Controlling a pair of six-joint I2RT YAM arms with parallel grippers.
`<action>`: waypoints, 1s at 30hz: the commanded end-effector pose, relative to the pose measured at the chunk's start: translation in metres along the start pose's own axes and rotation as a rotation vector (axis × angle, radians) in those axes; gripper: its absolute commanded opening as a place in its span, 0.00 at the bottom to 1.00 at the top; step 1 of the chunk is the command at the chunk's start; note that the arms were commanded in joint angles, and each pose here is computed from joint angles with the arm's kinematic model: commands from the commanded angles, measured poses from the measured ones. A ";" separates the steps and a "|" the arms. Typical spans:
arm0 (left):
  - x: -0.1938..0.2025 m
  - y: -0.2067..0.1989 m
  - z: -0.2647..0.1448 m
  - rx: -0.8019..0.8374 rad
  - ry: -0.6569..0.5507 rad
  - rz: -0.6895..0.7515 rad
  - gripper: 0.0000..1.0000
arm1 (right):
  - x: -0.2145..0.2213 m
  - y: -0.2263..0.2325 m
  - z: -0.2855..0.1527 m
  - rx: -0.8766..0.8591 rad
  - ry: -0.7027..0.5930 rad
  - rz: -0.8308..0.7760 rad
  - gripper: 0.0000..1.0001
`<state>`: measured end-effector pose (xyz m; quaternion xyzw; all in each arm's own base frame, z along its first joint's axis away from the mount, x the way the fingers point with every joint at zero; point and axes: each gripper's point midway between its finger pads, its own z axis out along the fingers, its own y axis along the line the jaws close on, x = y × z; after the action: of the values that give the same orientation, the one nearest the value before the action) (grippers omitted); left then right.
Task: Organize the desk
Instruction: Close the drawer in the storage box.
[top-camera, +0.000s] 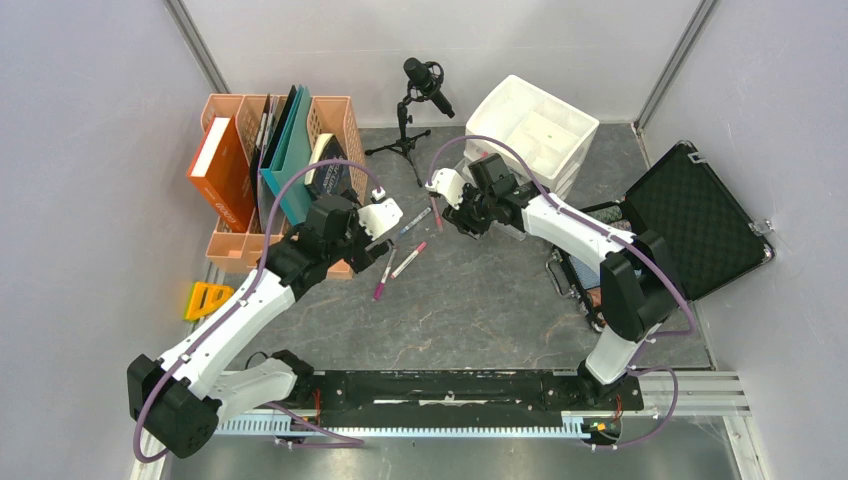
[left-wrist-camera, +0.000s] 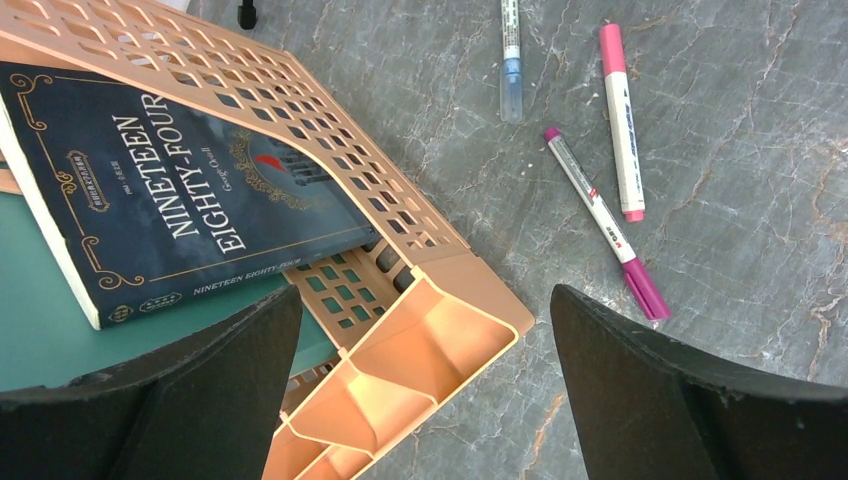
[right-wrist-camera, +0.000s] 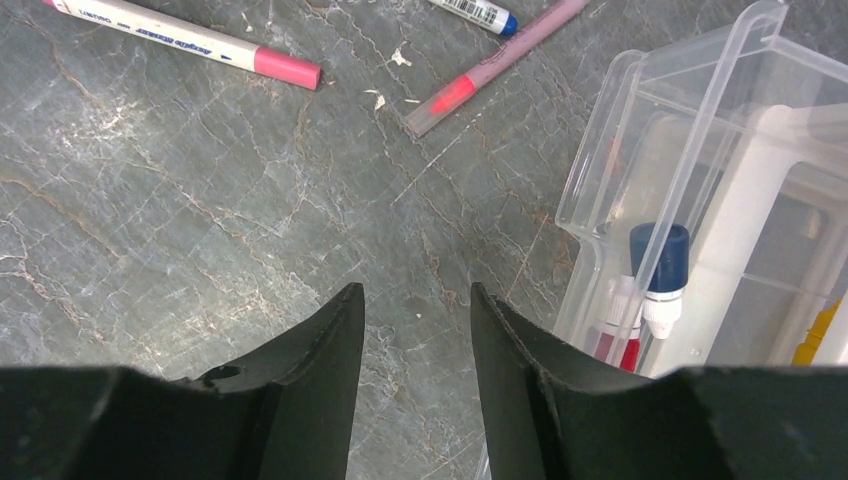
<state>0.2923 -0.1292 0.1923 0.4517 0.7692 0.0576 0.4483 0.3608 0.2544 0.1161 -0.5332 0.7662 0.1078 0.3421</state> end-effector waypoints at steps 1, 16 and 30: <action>-0.011 0.001 -0.007 -0.005 -0.066 -0.032 1.00 | -0.012 -0.011 0.000 0.031 -0.003 -0.010 0.49; -0.007 -0.003 -0.009 0.000 -0.074 -0.015 1.00 | -0.006 -0.055 0.008 0.168 0.086 0.011 0.47; 0.000 -0.005 -0.008 -0.004 -0.070 0.021 1.00 | 0.019 -0.115 -0.007 0.338 0.193 0.018 0.47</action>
<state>0.2793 -0.1258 0.1873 0.4552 0.7636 0.0476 0.4555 0.4367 0.2067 0.1160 -0.4756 0.8119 -0.0209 0.3379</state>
